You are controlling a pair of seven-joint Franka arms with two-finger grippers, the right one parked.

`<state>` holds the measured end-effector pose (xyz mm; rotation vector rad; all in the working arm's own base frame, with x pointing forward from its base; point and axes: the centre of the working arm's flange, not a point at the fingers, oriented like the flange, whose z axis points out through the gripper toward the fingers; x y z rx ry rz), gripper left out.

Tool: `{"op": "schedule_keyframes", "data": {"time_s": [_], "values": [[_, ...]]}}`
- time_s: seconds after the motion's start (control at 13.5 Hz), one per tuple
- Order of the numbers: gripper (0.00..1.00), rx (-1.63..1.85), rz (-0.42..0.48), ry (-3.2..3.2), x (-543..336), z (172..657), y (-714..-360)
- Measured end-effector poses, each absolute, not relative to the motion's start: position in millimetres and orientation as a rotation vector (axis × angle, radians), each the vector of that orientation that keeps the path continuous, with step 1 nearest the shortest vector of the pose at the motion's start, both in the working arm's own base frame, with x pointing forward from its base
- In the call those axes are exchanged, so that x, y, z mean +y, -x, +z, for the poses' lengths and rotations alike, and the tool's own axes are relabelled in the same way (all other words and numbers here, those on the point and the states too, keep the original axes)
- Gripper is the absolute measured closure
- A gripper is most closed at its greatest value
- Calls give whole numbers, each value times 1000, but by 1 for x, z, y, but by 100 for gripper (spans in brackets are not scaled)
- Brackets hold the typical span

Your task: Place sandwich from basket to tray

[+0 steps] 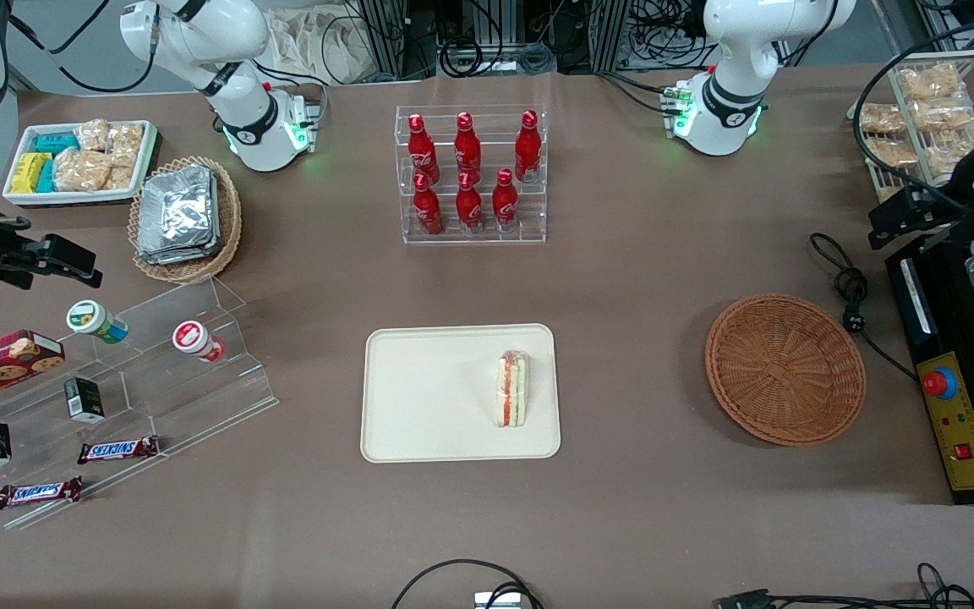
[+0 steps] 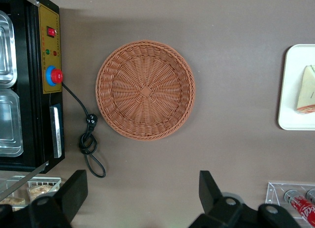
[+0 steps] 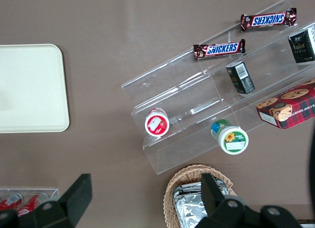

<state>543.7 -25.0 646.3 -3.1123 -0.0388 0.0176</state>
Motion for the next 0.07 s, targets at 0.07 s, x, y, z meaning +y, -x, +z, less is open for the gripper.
{"op": "schedule_keyframes", "data": {"time_s": [0.07], "values": [[0, -31, 18, 3115, -26, 647, -543]]}}
